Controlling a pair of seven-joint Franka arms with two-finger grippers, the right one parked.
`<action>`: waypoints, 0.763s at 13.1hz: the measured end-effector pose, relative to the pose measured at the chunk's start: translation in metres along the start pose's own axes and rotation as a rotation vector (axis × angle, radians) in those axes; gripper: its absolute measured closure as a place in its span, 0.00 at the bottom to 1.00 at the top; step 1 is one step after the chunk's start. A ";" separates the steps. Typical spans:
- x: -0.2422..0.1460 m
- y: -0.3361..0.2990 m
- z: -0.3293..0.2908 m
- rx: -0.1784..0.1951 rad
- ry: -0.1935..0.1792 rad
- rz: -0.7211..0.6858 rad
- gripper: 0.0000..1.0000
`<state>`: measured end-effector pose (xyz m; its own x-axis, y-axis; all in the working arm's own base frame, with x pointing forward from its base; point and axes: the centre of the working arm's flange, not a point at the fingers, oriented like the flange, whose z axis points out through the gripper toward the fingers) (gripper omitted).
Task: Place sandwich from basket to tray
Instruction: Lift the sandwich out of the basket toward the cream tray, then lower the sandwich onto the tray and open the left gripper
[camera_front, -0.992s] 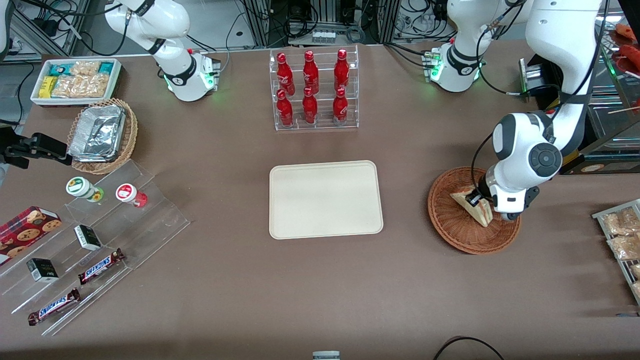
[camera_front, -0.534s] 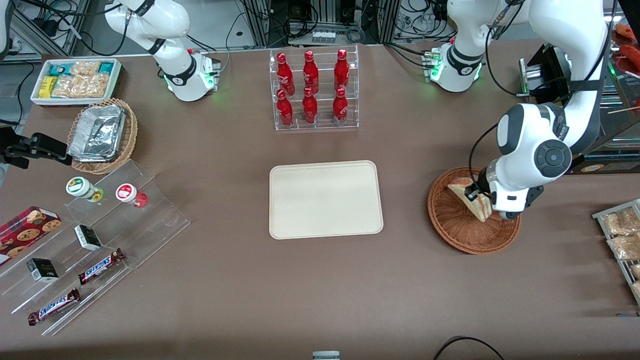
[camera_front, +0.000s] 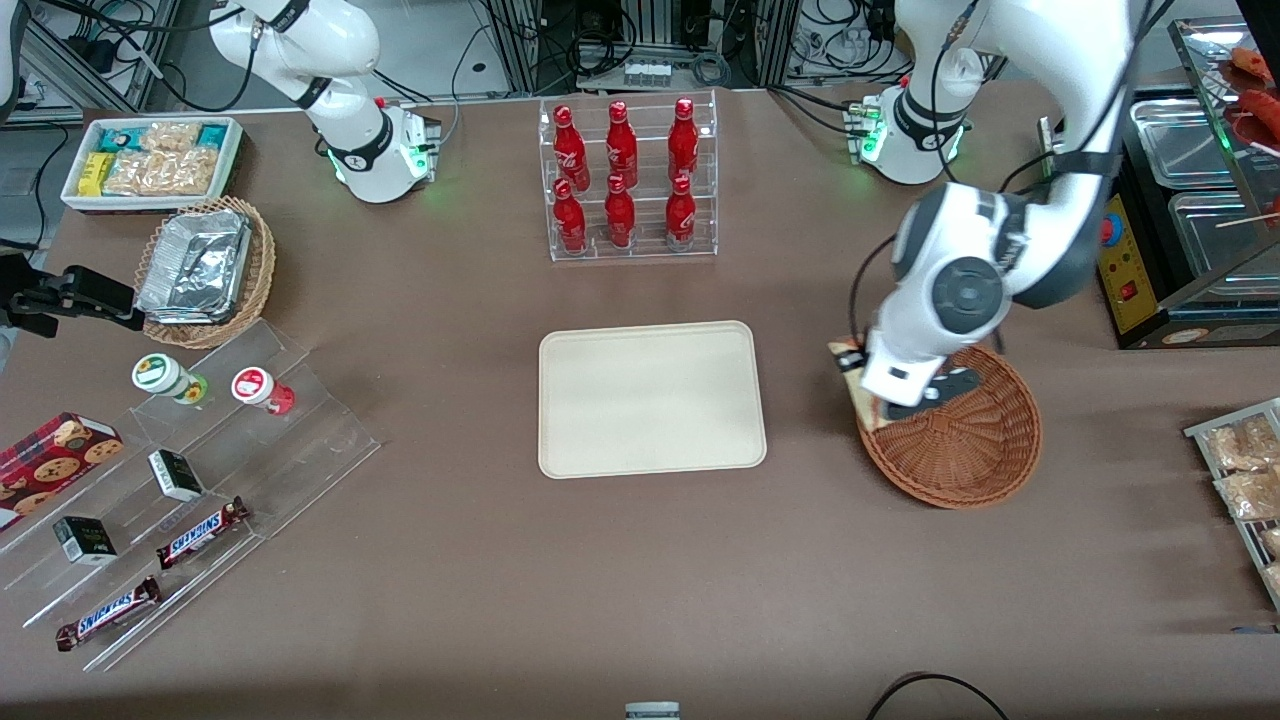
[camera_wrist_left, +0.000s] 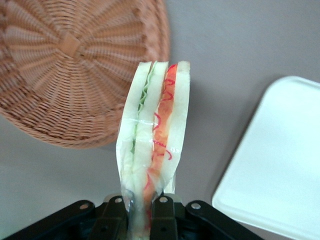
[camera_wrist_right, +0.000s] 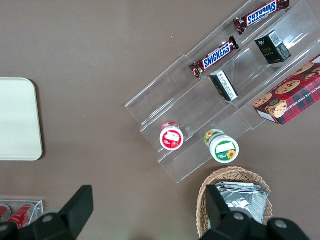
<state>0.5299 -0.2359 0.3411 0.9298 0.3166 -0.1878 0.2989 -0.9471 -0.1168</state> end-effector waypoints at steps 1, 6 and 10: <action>-0.008 0.017 0.002 0.004 0.004 0.031 0.85; -0.037 0.122 0.022 0.017 0.031 0.183 0.85; -0.044 0.184 0.039 -0.003 0.047 0.237 0.85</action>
<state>0.5355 -0.4223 0.2904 0.9831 0.0827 -0.1636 0.0718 -0.9948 -0.0717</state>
